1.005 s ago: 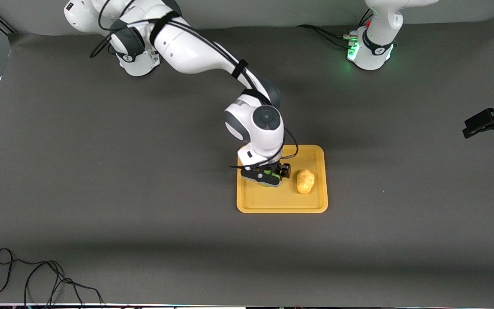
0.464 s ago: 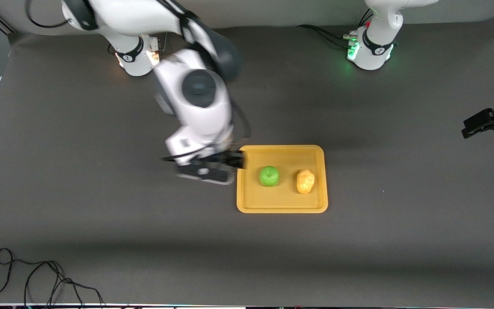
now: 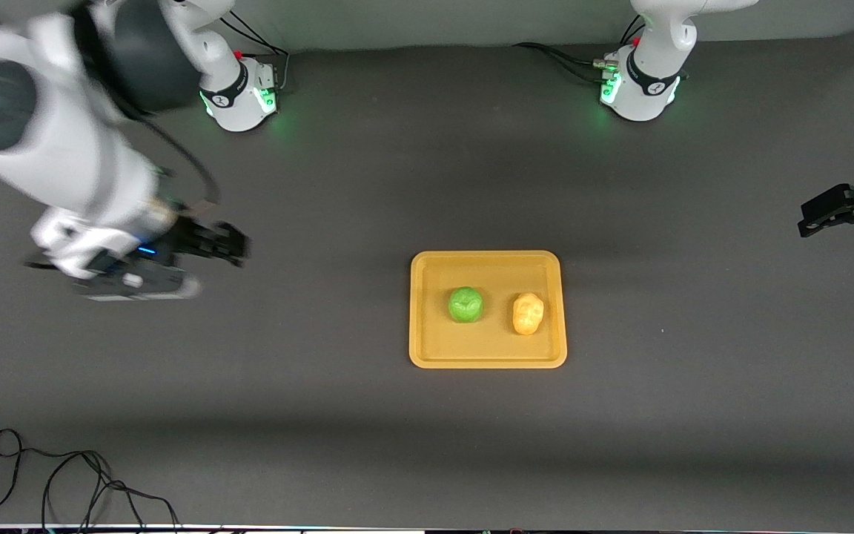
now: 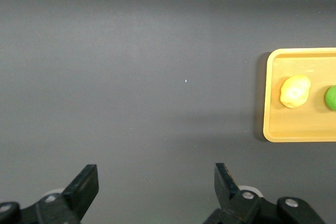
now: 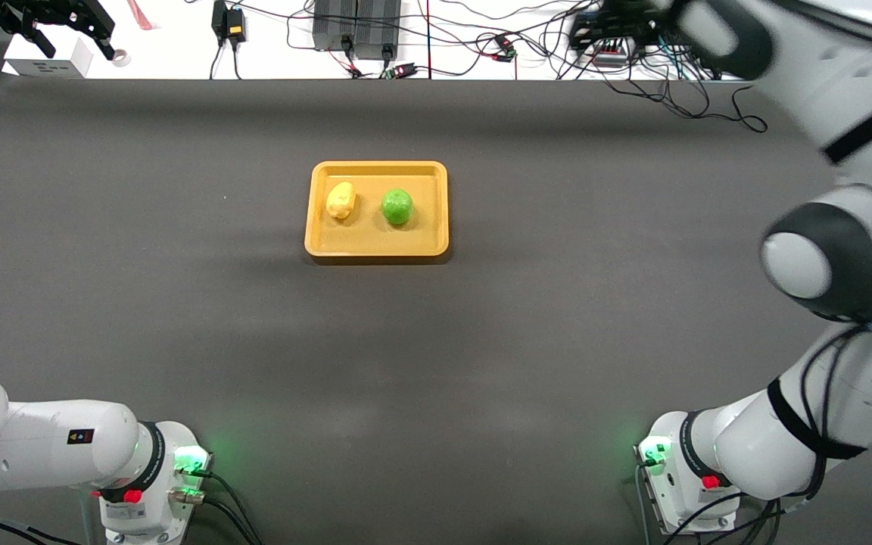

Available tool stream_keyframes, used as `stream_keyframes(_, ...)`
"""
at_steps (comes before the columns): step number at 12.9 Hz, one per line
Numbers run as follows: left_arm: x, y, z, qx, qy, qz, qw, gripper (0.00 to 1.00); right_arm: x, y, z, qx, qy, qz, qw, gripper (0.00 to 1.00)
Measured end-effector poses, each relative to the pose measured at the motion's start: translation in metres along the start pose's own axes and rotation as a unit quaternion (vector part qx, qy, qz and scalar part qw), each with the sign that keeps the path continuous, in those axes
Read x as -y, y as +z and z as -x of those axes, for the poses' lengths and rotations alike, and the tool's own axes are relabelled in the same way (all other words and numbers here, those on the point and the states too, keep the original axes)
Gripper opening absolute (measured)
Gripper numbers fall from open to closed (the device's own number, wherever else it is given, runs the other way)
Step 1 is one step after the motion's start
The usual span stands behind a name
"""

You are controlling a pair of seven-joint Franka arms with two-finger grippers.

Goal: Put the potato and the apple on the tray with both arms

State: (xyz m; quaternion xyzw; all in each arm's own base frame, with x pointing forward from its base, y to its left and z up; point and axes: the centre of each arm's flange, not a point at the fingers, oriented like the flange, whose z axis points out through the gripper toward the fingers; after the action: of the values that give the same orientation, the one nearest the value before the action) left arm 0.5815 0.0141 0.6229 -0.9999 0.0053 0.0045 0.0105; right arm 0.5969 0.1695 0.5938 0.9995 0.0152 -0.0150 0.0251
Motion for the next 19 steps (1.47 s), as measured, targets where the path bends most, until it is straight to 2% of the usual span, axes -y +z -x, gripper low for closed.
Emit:
stream_keyframes(5,0.003,0.02,-0.01,0.013,-0.001,0.001,1.0,0.99,-0.15,0.004,0.032,0.005,0.023,-0.018,1.0,1.0)
stream_keyframes(7,0.005,0.024,-0.012,0.015,-0.005,0.003,1.0,0.99,-0.182,0.006,0.035,0.003,0.04,-0.02,0.999,1.0)
stream_keyframes(11,0.002,0.023,-0.013,0.015,-0.04,0.014,0.999,0.99,-0.19,0.006,0.035,0.0,0.046,-0.02,0.999,1.0)
stream_keyframes(19,0.002,0.02,-0.014,0.002,-0.031,0.005,1.0,0.99,-0.189,0.004,0.035,-0.005,0.045,-0.022,0.999,1.0)
